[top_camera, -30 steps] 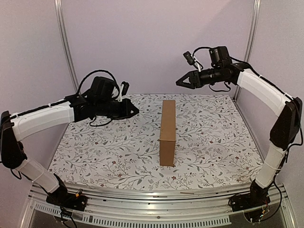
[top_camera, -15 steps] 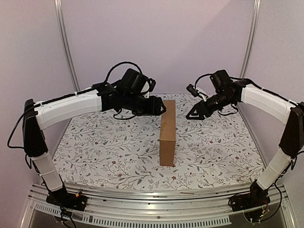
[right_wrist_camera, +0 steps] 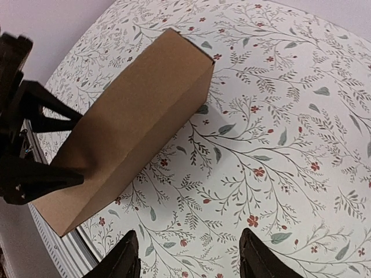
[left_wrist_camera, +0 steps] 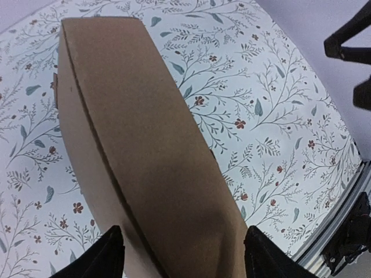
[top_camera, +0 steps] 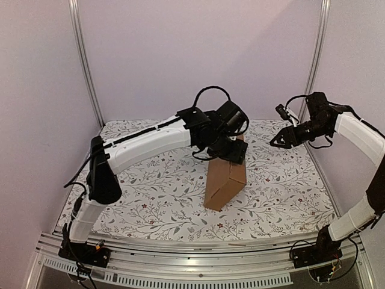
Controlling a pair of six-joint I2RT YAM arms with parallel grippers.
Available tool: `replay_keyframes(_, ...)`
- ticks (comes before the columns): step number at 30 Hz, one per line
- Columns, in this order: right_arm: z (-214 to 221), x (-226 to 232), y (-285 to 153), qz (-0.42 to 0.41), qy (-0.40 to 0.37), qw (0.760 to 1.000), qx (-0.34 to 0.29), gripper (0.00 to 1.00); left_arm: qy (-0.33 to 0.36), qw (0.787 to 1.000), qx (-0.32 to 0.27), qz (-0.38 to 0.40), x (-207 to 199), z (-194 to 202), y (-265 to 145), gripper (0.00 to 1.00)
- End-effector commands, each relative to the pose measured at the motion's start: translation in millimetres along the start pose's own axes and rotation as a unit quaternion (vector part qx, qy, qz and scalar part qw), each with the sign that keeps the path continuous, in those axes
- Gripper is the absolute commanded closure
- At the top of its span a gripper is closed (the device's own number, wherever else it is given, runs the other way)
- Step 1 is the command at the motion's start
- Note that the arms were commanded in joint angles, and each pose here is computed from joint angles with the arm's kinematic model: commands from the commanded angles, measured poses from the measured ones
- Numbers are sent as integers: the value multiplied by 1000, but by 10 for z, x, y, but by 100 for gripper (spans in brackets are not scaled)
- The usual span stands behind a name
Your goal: Fold the paper box
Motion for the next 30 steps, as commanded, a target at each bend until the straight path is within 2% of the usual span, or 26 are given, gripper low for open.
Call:
replay_keyframes(1,251,-360,-524,30,65,997,-27,43,131,987,46,-79,-401,531,265,32)
replay_keyframes(3,340,-472,-682,45,78,995,-36,43,166,982,35,-84,-615,670,383,31)
replay_keyframes(6,460,-533,-785,59,78,995,-36,42,208,974,-3,-92,-869,749,375,22)
replay_keyframes(9,515,-479,-787,54,64,996,-35,42,222,969,-70,-83,-1028,557,39,18)
replay_keyframes(10,508,-456,-805,54,57,996,-39,41,221,969,-76,-84,-994,559,36,18)
replay_keyframes(12,435,-467,-845,65,42,996,-55,37,202,969,-119,-72,-894,347,-300,16)
replay_keyframes(13,387,-480,-876,73,43,994,-66,15,194,970,-129,-70,-795,301,-400,15)
replay_keyframes(14,324,-487,-910,81,40,993,-77,3,186,971,-138,-68,-679,248,-523,12)
replay_keyframes(16,187,-505,-1007,103,36,988,-107,1,165,973,-141,-77,-347,198,-699,1)
replay_keyframes(19,-40,-468,-1147,137,-14,976,-170,1,124,981,-116,-98,298,207,-856,1)
replay_keyframes(21,-161,-483,-1268,185,-16,957,-221,1,99,984,-89,-122,731,296,-939,0)
replay_keyframes(23,-234,-359,-1330,177,-13,949,-259,1,83,980,-69,-165,1127,441,-1042,0)
replay_keyframes(25,-266,-285,-1346,174,-23,947,-270,1,77,974,-65,-203,1411,547,-1199,0)
replay_keyframes(30,-247,-406,-1106,156,21,954,-255,1,48,966,-68,-245,1893,791,-1463,0)
Point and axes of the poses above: each gripper's point midway between its finger pads, its own y axis out along the fingers, its own x axis along the line the jaws close on, z = x × y, the point moved 3 cm from there along -y, back along the fingers, and after that the axes turned 2 degrees about y, right-handed, at the moved point
